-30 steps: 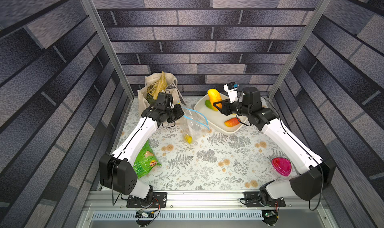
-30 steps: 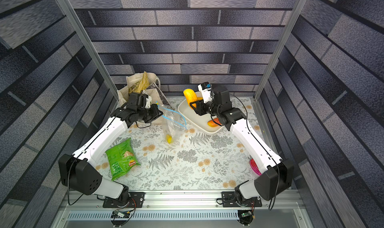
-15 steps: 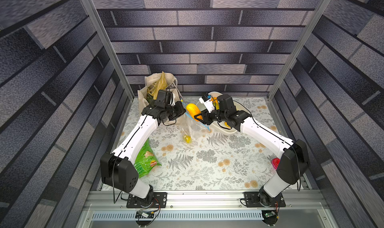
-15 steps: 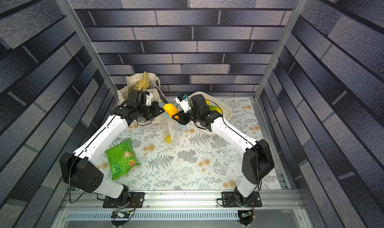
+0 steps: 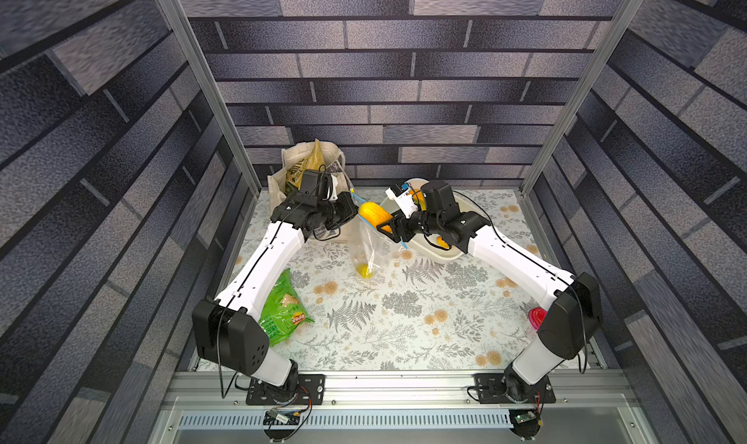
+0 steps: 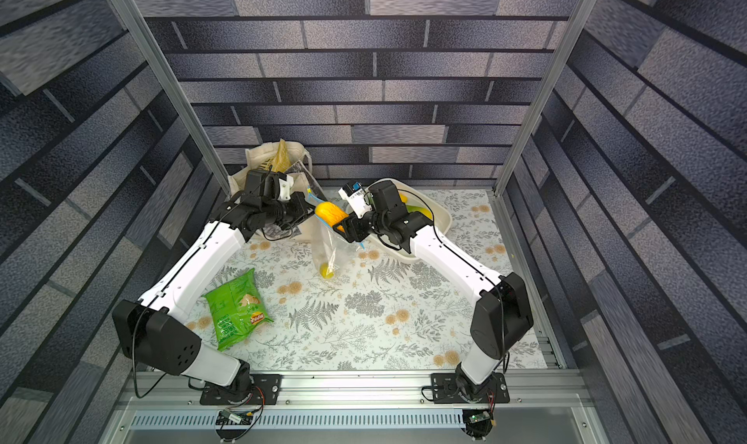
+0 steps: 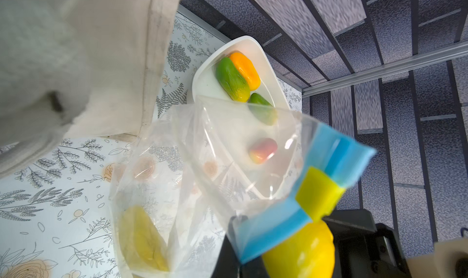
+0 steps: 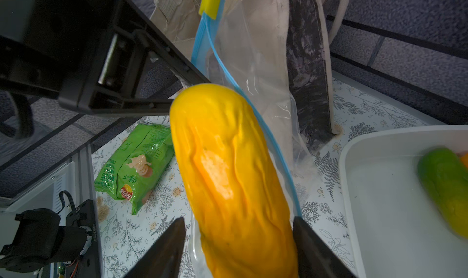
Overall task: Place the mango in a zip-top bag and seal the zipper
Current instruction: Place the mango in the zipper food storage bag.
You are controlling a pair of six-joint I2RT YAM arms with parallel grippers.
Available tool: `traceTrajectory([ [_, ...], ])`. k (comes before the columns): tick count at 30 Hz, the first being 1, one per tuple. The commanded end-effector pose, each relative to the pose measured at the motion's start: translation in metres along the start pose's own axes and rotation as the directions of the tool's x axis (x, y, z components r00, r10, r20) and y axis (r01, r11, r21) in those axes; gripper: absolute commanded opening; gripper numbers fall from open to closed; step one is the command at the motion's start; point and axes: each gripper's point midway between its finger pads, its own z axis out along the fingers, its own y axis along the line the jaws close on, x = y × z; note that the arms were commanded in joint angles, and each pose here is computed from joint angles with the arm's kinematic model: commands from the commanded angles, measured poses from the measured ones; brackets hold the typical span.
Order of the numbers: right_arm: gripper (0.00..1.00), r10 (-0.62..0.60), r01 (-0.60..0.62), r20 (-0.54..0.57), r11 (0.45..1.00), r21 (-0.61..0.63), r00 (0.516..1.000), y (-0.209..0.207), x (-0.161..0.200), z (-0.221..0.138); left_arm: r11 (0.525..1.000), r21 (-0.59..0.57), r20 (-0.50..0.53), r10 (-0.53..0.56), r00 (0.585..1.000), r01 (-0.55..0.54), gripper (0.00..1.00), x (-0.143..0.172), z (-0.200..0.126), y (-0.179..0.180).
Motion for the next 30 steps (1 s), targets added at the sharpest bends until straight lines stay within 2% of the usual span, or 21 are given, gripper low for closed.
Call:
traceTrajectory([
  [1,0.71,-0.022,0.022,0.027,1.000,0.003,0.999,0.008,-0.014,-0.014,0.998,0.055,0.049,0.030,0.998,-0.032,0.00,-0.011,-0.025,-0.022],
  [8,0.69,0.030,-0.032,0.049,0.999,0.042,0.998,0.006,-0.022,-0.024,0.997,0.070,0.060,0.036,0.998,-0.040,0.00,-0.013,-0.032,-0.027],
  [11,0.67,0.050,-0.049,0.025,0.998,-0.031,0.998,0.015,-0.019,-0.016,0.996,0.075,0.062,0.037,0.997,-0.042,0.00,-0.014,-0.033,-0.028],
  [20,0.65,0.094,-0.089,-0.070,0.994,0.068,0.993,-0.014,-0.002,0.017,0.996,0.075,0.056,0.038,0.998,-0.043,0.00,-0.013,-0.033,-0.027],
  [23,0.69,0.111,-0.107,-0.085,0.993,0.040,0.990,-0.012,0.002,0.025,0.996,0.071,0.062,0.041,0.997,-0.045,0.00,-0.014,-0.036,-0.027],
  [26,0.54,0.134,-0.135,-0.081,0.991,-0.010,0.988,-0.005,-0.002,0.030,0.997,0.068,0.068,0.043,0.997,-0.048,0.00,-0.016,-0.038,-0.026],
  [30,0.50,0.093,-0.101,-0.112,0.993,-0.060,0.989,0.015,-0.003,0.036,0.997,0.065,0.061,0.041,0.997,-0.045,0.00,-0.018,-0.035,-0.025],
])
